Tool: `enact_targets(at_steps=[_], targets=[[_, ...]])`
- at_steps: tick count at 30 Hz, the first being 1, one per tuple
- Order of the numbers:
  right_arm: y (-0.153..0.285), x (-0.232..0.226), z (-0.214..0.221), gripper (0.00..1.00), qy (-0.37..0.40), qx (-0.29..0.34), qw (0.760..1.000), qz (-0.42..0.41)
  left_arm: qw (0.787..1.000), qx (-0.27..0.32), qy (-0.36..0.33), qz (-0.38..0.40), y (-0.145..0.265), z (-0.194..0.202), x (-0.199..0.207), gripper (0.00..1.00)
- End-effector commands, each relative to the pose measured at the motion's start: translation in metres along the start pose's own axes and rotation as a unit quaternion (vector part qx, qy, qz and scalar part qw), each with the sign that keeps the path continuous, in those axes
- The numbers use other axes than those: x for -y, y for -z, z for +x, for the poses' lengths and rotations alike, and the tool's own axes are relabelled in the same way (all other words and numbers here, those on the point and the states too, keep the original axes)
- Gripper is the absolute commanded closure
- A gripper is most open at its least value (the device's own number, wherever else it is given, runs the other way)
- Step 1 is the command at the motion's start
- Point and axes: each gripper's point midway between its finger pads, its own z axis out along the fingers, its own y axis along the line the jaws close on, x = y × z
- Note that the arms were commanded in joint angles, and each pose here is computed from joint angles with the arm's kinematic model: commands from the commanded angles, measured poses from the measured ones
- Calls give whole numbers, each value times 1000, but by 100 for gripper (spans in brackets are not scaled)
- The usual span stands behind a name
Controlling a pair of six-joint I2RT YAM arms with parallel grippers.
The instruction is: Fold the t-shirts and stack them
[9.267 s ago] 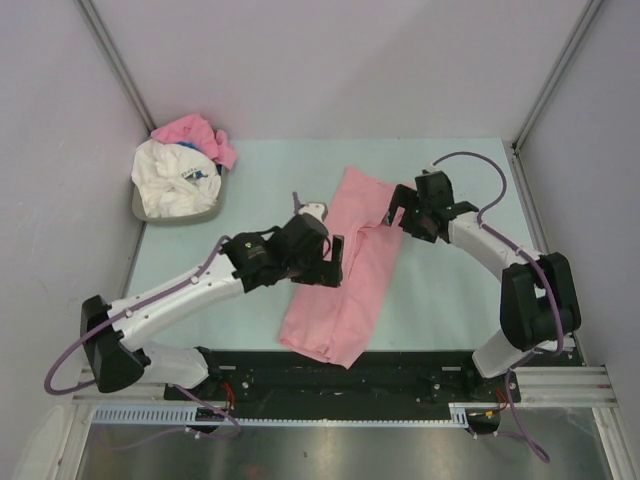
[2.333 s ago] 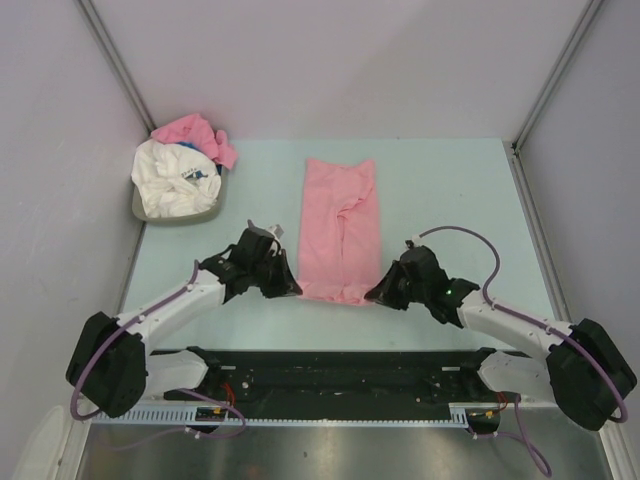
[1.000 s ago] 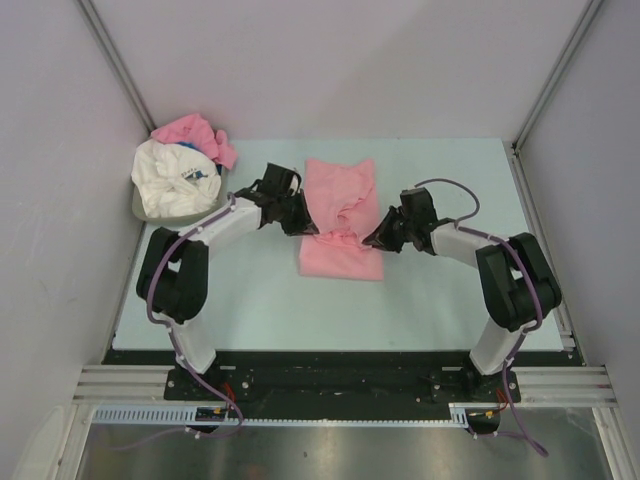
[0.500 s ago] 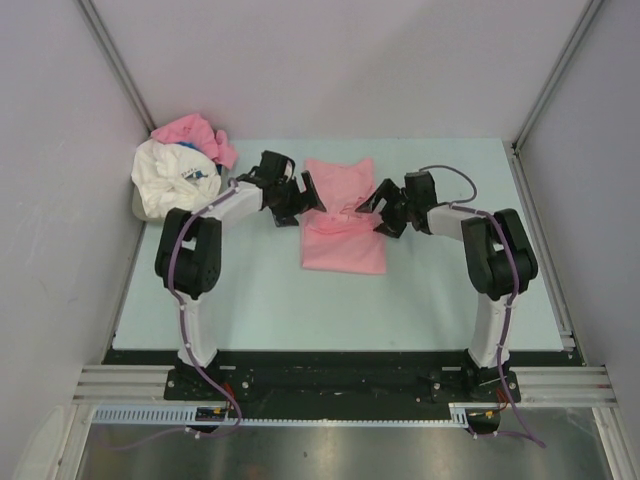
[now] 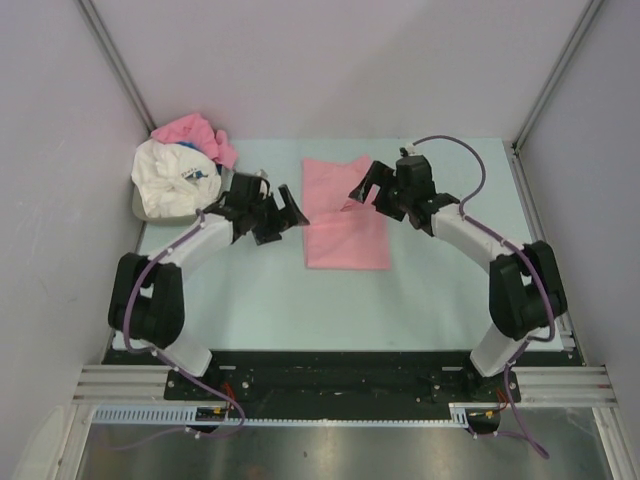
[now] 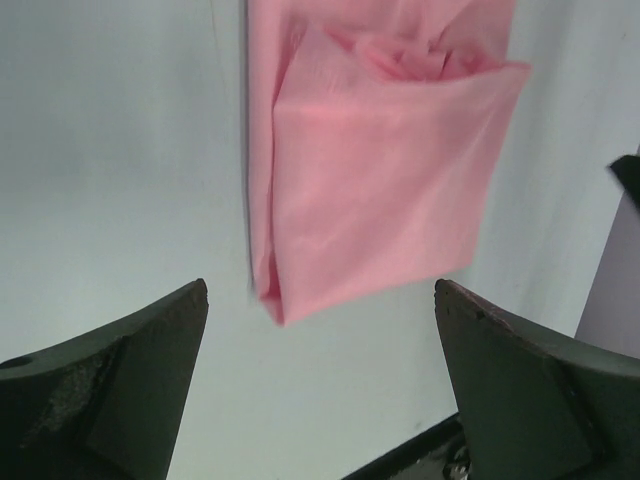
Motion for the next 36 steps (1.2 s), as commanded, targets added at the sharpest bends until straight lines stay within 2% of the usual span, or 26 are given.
enact_targets(at_steps=[1,4,8,12,16,21,29,35,36], targets=[[35,11,14,0,58,-11,996,67,1000,-5,-18,15,17,38,2,0],[44,36,32,0,56,-30,994,94,999,-27,-34,4,14,68,-5,0],[56,69,43,0,19,-54,996,75,998,-56,-43,-2,4,94,-10,0],[59,83,58,0,6,-91,996,25,997,-54,-44,-14,-2,98,-18,0],[56,77,73,1,-24,-128,990,-49,997,-57,-42,-25,-9,97,-21,0],[50,84,93,1,-43,-154,985,-61,995,-78,-34,-43,-24,101,-30,0],[47,98,108,2,-50,-163,984,-50,994,-93,-18,-46,-41,108,-35,18],[45,104,116,3,-53,-172,983,-44,993,-103,-6,-52,-50,114,-41,35],[45,105,118,3,-53,-173,982,-44,993,-104,-5,-50,-50,115,-41,41]])
